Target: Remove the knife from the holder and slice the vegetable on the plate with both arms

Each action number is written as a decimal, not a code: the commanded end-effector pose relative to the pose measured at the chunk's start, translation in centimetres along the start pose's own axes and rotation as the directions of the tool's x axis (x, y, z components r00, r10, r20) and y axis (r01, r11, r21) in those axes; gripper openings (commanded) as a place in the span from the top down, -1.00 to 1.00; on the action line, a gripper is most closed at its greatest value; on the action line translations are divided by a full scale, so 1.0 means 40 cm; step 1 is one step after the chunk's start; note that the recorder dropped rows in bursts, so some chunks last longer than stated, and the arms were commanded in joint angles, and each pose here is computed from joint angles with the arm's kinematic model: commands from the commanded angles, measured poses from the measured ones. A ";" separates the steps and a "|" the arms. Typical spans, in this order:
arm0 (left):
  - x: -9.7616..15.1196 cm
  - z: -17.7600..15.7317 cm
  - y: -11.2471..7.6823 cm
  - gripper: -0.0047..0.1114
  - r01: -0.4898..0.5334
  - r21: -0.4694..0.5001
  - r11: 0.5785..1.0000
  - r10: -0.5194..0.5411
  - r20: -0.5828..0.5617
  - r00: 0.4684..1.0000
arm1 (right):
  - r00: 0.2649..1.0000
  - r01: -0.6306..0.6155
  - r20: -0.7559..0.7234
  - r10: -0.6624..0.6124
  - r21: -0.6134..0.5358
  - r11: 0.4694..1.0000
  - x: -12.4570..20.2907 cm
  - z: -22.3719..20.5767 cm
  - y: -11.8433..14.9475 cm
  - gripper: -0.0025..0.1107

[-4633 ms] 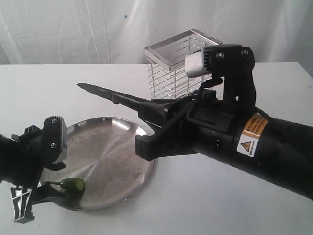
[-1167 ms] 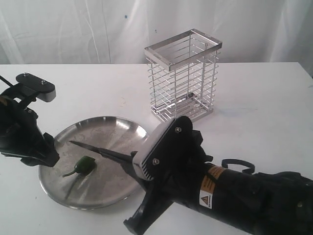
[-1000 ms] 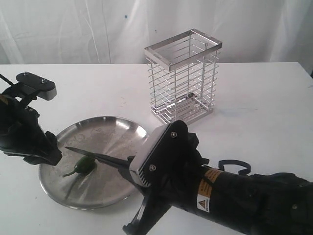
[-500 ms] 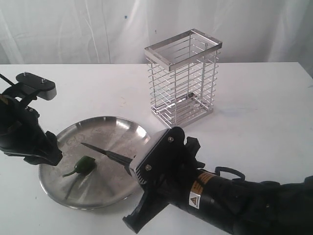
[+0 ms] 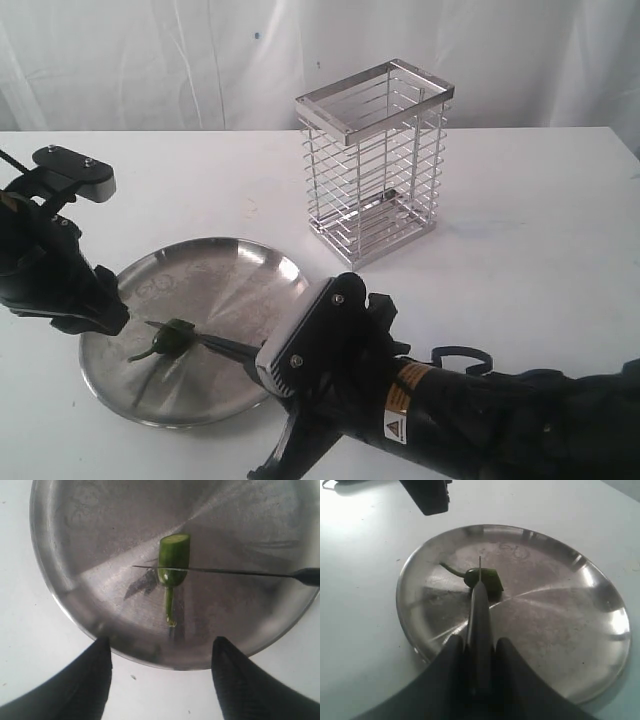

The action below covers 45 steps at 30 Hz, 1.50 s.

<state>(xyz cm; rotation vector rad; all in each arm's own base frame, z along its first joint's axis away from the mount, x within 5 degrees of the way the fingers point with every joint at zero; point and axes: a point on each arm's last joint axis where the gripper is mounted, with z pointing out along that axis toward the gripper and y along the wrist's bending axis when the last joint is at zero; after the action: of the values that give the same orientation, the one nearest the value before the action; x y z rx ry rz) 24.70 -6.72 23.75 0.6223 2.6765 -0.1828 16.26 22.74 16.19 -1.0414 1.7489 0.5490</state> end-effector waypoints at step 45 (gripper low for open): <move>0.046 0.233 -0.027 -0.15 -0.473 -0.144 0.869 0.488 0.095 0.867 | 0.982 -0.097 0.171 0.081 0.091 0.991 -0.038 -0.006 -0.023 0.96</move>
<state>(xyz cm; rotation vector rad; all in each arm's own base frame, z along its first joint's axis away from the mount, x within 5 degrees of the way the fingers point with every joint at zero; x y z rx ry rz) 25.83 -8.72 14.86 1.1694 2.3084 0.0660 17.13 22.64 17.40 -0.8516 1.6867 0.5681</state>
